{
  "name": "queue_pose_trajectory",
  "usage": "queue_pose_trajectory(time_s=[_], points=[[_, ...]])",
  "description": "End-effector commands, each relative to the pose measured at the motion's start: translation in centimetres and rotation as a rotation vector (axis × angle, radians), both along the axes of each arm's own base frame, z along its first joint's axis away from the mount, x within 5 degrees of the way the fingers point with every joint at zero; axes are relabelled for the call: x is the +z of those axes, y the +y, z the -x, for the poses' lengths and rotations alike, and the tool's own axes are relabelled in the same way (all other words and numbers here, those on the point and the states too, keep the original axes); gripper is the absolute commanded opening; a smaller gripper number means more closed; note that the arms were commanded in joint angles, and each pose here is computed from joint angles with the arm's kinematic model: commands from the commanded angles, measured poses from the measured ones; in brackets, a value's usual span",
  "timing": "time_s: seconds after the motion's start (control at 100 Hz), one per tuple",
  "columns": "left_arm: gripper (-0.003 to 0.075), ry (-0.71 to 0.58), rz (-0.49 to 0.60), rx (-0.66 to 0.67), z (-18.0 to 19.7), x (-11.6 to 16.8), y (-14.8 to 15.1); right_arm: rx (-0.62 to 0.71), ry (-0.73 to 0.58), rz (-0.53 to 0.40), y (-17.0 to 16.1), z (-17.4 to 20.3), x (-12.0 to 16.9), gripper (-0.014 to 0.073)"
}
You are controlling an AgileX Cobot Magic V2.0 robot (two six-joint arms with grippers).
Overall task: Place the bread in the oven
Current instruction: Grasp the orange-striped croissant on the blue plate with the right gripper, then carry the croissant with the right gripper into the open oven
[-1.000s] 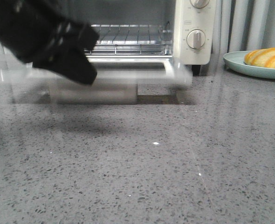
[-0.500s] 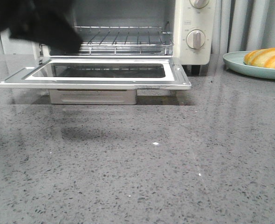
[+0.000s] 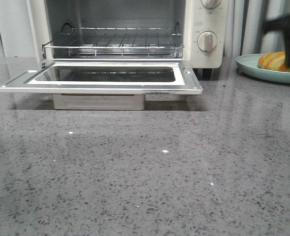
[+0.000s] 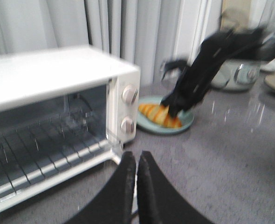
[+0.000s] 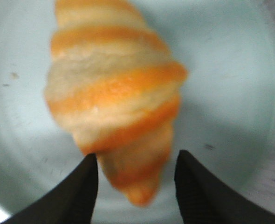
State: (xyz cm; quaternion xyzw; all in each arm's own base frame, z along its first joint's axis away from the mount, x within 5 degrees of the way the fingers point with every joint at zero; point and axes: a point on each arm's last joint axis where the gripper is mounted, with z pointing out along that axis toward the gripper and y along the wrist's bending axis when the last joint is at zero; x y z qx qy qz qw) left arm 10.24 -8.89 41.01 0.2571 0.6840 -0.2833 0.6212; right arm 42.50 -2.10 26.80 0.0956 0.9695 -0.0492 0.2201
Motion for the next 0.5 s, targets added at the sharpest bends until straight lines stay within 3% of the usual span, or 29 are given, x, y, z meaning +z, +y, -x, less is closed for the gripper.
queue_pose_trajectory(time_s=[0.0, 0.07, 0.17, 0.27, 0.34, 0.49], points=[[-0.0022, -0.072, 0.089, 0.018, 1.1, 1.8, 0.9, -0.016, -0.029, -0.040, -0.3, -1.0, 0.4, 0.0327], [-0.0022, -0.092, 0.092, 0.020, 1.6, 2.0, 1.2, -0.020, 0.030, -0.043, -0.3, -1.5, -1.4, 0.0258], [-0.0022, -0.099, 0.088, 0.018, 1.7, 2.1, 1.3, -0.016, 0.008, -0.039, -0.3, -1.7, -1.4, -0.0081], [-0.0022, -0.099, 0.088, 0.019, 1.7, 2.1, 1.3, -0.004, -0.140, -0.031, -0.3, -1.3, 2.1, -0.0064], [-0.0022, -0.099, 0.088, 0.019, 1.7, 2.1, 1.3, 0.003, -0.266, -0.028, -0.2, 0.1, 6.1, -0.0064], [-0.0022, -0.102, 0.091, 0.022, 1.7, 2.1, 1.3, 0.130, -0.475, 0.026, 1.8, 6.7, 15.9, -0.0067]])
